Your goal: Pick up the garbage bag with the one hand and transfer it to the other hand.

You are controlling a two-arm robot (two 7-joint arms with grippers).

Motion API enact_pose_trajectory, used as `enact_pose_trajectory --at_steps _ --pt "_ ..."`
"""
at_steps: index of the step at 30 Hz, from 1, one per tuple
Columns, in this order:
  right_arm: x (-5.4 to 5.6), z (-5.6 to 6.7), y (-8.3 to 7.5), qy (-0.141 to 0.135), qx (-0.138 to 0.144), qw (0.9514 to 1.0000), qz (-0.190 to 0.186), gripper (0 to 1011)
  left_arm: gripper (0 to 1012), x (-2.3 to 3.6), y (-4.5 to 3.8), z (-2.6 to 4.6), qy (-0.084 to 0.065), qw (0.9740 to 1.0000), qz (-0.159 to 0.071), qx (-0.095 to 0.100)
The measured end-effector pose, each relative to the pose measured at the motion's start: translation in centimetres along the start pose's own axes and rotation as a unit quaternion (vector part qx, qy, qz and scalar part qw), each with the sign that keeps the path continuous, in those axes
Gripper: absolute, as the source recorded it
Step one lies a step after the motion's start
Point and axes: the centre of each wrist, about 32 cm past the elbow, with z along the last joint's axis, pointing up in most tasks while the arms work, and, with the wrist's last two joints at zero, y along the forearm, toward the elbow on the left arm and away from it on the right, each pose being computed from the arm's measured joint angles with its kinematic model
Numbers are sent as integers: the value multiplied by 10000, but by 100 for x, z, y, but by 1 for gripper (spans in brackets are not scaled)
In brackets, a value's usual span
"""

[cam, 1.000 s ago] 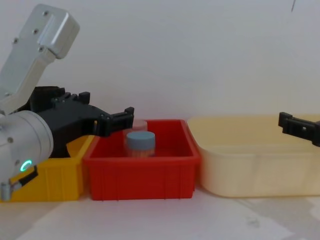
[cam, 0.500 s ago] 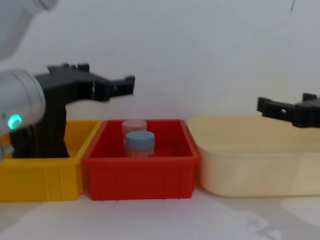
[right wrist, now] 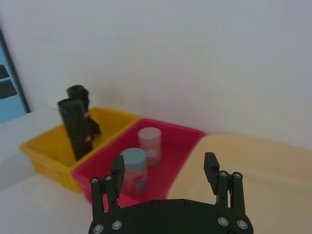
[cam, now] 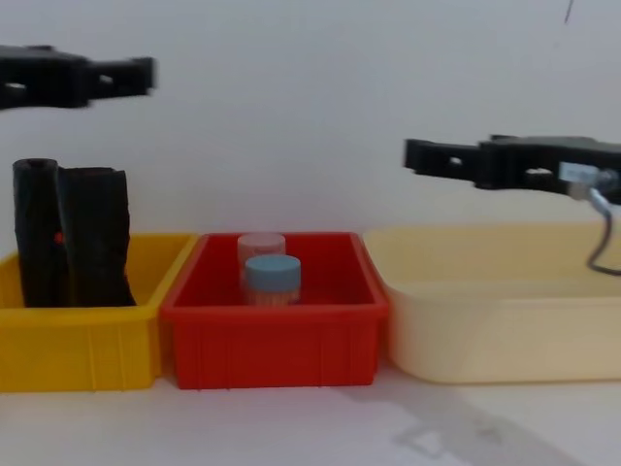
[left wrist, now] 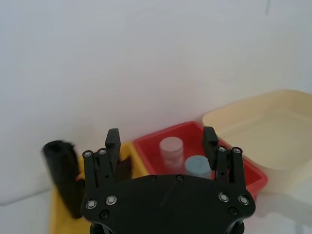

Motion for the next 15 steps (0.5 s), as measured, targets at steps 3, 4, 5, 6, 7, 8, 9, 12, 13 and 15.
enact_pose_trajectory --at_steps 3,4,5,6,7,8,9,12,13,15 --pt "-62 39 54 -11 -13 10000 94 1001 1000 94 120 32 109 9999 121 35" --pt "-117 71 102 -34 -50 9998 165 1001 1000 143 174 41 154 9997 156 58" --pt "-135 82 119 -43 -55 9998 191 1001 1000 175 206 43 175 9997 182 72" --pt "-160 98 143 -51 -52 9997 225 1001 1000 219 248 42 218 9995 201 96" --pt "-176 109 161 -63 -58 9997 244 1001 1000 246 270 41 224 9994 226 110" --pt "-191 119 178 -77 -71 9996 256 1002 1000 246 270 41 224 9994 226 110" --pt "-209 130 201 -83 -76 9996 275 1001 1000 298 311 35 285 9992 242 136" --pt "-251 156 273 -120 -129 9993 315 1001 1001 399 371 21 356 9989 250 187" --pt "-266 164 307 -132 -147 9993 331 1002 1000 421 381 15 362 9988 262 205" --pt "-279 172 347 -151 -179 9991 344 1001 1000 516 406 -17 433 9984 264 266"
